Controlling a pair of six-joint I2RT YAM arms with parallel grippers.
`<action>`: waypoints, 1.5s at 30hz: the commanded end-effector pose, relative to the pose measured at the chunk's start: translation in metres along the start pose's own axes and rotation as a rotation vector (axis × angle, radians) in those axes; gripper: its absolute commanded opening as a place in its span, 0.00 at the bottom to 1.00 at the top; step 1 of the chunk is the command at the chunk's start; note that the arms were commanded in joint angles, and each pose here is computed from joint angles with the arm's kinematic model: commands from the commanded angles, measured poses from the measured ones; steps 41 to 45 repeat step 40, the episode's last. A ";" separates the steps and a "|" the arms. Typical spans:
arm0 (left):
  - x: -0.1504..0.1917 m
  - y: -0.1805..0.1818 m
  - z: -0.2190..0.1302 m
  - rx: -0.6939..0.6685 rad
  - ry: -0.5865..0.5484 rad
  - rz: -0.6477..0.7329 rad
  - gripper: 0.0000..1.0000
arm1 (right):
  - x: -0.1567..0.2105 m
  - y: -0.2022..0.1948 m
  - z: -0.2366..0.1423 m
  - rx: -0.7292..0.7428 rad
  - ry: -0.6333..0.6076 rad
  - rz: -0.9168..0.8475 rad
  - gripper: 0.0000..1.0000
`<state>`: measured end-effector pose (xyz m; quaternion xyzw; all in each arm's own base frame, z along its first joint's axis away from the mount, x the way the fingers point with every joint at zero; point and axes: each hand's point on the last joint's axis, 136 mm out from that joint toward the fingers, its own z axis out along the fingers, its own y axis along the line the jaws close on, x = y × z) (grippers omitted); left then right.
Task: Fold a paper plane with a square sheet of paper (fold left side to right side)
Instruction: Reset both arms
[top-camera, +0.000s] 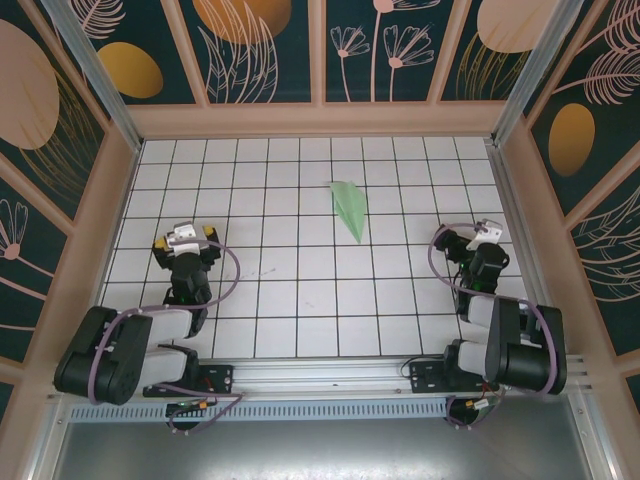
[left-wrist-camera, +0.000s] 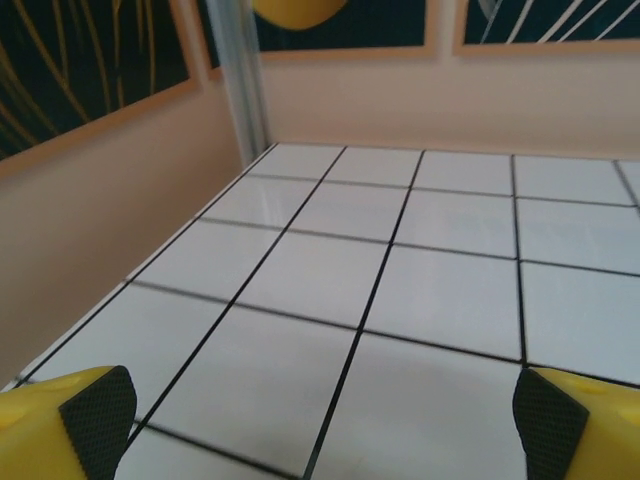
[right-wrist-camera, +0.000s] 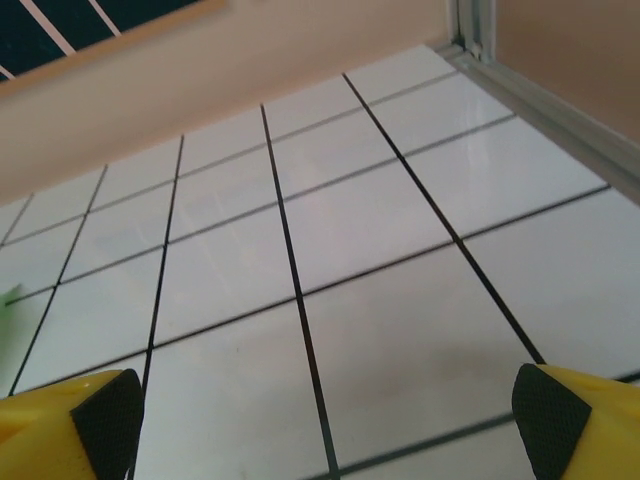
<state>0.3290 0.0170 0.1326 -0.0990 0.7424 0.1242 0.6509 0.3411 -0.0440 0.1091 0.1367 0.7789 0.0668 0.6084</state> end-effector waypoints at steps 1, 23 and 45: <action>-0.037 -0.016 0.001 0.105 -0.163 -0.017 0.99 | -0.036 0.017 0.002 -0.081 -0.154 -0.054 0.97; -0.012 0.003 0.039 0.058 -0.062 -0.114 0.98 | -0.007 0.043 0.030 -0.089 -0.085 -0.186 0.99; -0.013 0.004 0.039 0.054 -0.066 -0.116 0.99 | -0.007 0.042 0.030 -0.080 -0.088 -0.184 0.99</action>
